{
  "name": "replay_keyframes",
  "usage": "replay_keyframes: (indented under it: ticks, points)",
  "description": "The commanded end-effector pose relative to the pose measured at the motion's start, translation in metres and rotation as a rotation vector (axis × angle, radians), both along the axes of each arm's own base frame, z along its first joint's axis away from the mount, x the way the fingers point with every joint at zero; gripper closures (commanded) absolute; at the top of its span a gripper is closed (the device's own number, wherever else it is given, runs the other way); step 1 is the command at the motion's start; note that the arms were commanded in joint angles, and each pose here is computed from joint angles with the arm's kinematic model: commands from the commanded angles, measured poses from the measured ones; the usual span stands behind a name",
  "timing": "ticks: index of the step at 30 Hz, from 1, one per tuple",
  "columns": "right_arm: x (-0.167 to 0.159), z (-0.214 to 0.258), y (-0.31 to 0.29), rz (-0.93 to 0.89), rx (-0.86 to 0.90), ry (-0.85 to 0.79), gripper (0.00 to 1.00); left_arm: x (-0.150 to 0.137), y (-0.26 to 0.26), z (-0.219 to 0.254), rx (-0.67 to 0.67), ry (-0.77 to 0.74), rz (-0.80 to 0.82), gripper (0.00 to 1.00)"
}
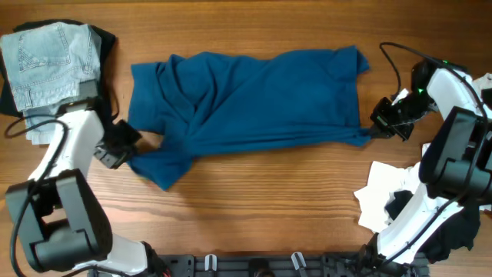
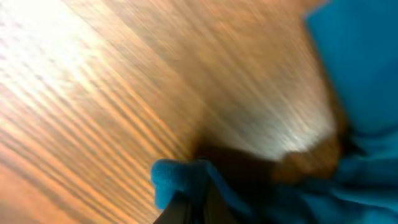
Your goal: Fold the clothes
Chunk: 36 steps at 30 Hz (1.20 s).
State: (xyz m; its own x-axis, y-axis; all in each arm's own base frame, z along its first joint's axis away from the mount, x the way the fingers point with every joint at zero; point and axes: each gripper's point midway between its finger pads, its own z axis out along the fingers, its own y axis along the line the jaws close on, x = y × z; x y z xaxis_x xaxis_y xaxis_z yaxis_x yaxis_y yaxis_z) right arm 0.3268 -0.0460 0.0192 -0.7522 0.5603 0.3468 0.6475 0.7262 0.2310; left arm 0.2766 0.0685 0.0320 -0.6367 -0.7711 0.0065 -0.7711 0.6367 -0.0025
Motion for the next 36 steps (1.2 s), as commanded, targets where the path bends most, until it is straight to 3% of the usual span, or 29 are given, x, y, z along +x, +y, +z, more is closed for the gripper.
replay_keyframes:
  ticks: [1,5,13,20,25,29,32,36]
  points:
    - [0.003,-0.006,-0.031,-0.020,-0.149,-0.007,0.96,-0.007,0.022,0.001,0.021,0.004,0.048,0.96]
    - [0.000,-0.009,-0.049,-0.060,-0.232,0.019,0.96,-0.021,0.016,0.001,-0.002,0.059,0.047,0.96]
    - [-0.012,-0.008,-0.066,-0.133,-0.225,0.058,0.96,-0.079,-0.059,-0.023,-0.228,0.239,-0.040,0.96]
    - [-0.017,-0.007,-0.067,-0.133,-0.227,0.075,0.96,-0.111,-0.115,-0.026,-0.408,0.324,-0.109,0.96]
    - [-0.018,-0.007,-0.066,-0.108,-0.222,0.074,0.96,-0.124,-0.131,-0.028,-0.436,0.359,-0.140,0.96]
    - [-0.018,-0.007,-0.066,-0.108,-0.222,0.073,0.96,-0.132,-0.154,-0.017,-0.536,0.389,-0.141,0.96]
    - [-0.016,-0.008,-0.067,-0.109,-0.225,0.065,0.96,-0.134,-0.163,-0.018,-0.516,0.398,-0.179,0.96]
    - [-0.015,-0.008,-0.068,-0.110,-0.227,0.058,0.96,-0.120,-0.164,-0.035,-0.381,0.336,-0.220,0.96]
